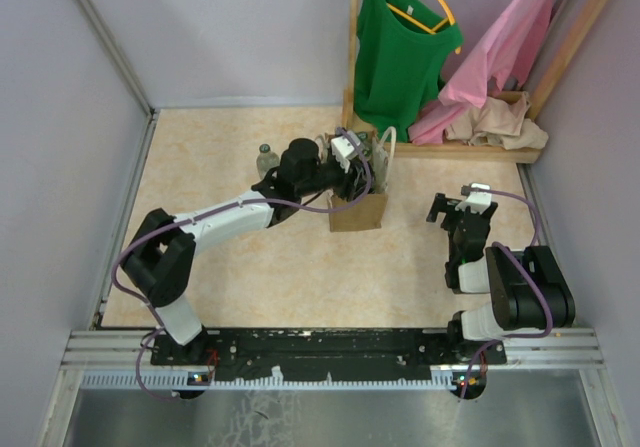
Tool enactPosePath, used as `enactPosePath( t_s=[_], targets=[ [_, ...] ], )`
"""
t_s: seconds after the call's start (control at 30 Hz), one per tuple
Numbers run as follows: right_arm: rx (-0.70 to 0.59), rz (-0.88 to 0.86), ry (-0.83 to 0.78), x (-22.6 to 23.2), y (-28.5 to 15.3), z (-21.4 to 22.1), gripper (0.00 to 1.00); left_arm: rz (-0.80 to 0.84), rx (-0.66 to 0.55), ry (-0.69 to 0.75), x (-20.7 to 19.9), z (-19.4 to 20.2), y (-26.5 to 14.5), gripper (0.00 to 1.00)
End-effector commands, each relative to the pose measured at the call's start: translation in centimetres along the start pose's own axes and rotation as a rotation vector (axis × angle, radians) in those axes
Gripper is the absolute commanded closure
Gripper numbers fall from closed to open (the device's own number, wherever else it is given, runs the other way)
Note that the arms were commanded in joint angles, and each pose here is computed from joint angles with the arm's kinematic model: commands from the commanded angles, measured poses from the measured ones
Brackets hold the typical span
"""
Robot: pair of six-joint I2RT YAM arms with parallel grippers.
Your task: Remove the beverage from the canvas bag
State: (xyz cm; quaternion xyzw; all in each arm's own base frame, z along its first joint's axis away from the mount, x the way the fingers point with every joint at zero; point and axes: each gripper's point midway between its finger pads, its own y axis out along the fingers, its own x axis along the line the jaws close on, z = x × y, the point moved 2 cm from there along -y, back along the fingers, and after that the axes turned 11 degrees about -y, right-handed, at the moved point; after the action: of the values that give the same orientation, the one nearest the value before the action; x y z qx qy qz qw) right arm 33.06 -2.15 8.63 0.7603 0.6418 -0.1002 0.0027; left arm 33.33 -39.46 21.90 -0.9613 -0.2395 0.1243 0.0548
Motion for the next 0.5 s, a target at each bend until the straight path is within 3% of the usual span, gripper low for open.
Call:
enactPosePath(
  t_s=[0.0, 0.47],
  targets=[
    [-0.080, 0.009, 0.000, 0.0, 0.9, -2.4, 0.01, 0.021, -0.043, 0.013, 0.1, 0.2, 1.0, 0.44],
    [-0.082, 0.010, 0.000, 0.0, 0.9, -2.4, 0.01, 0.030, -0.047, 0.011, 0.8, 2.1, 2.6, 0.52]
  ],
)
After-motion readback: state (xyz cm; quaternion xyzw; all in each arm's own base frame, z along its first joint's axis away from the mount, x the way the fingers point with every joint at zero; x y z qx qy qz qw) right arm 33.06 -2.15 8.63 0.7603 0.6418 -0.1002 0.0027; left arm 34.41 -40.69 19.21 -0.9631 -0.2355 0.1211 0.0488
